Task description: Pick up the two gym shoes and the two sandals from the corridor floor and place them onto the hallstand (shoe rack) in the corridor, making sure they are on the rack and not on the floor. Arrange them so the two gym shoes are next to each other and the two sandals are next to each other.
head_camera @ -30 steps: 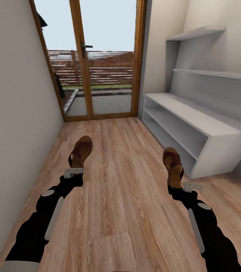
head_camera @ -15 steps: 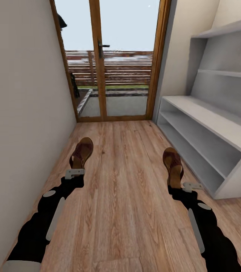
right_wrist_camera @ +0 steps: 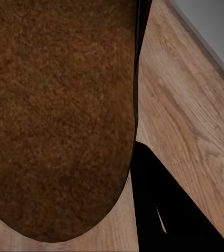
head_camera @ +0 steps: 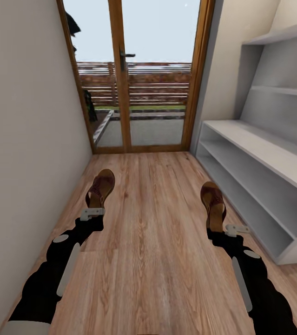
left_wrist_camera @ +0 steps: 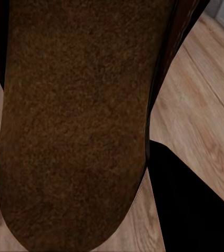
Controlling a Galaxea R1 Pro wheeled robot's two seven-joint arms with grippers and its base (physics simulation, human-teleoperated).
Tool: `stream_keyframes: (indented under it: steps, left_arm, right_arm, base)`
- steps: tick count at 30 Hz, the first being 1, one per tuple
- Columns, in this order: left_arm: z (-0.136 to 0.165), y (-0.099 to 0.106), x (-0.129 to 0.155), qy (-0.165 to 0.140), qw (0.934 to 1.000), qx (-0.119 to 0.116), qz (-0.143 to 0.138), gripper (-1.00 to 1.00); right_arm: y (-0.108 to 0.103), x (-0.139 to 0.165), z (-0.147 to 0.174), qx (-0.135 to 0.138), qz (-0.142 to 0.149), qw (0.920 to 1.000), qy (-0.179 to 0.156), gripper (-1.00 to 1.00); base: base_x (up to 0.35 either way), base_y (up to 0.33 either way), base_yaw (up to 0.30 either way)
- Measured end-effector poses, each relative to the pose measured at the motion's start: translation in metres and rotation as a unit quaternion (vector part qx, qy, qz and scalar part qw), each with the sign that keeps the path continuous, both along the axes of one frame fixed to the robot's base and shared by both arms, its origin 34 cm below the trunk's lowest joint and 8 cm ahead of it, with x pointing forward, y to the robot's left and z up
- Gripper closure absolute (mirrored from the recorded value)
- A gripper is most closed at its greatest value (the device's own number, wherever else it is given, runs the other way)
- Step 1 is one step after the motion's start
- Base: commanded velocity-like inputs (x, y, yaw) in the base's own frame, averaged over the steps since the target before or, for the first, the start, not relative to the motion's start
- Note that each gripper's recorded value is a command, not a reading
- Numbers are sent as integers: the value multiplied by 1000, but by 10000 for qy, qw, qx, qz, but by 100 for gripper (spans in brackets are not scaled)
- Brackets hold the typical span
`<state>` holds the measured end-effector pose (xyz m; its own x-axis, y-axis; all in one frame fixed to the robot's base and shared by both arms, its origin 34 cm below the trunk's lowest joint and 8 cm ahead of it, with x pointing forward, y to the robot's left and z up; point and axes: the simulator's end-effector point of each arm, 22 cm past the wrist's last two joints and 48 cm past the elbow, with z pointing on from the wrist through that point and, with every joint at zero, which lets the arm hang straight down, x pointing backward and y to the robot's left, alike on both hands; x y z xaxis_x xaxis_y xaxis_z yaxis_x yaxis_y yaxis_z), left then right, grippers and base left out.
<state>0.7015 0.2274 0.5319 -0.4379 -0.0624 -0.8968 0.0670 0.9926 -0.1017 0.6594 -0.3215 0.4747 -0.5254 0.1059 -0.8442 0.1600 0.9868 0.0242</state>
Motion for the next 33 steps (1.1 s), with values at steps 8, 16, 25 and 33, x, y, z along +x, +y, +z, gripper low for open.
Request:
stream_keyframes:
  steps: [8,16,25,33]
  left_arm:
    - [0,0,0,-1,10000,0,0,100]
    - [0,0,0,-1,10000,0,0,100]
    - [0,0,0,1,10000,0,0,100]
    - [0,0,0,1,10000,0,0,100]
  right_arm:
    - [0,0,0,-16,10,10000,5,100]
    - [0,0,0,-27,5,10000,5,100]
    - [-1,0,1,-29,1,10000,-4,100]
    - [0,0,1,-26,6,10000,-10,100]
  base:
    - [347,0,0]
    - [347,0,0]
    - [347,0,0]
    - [347,0,0]
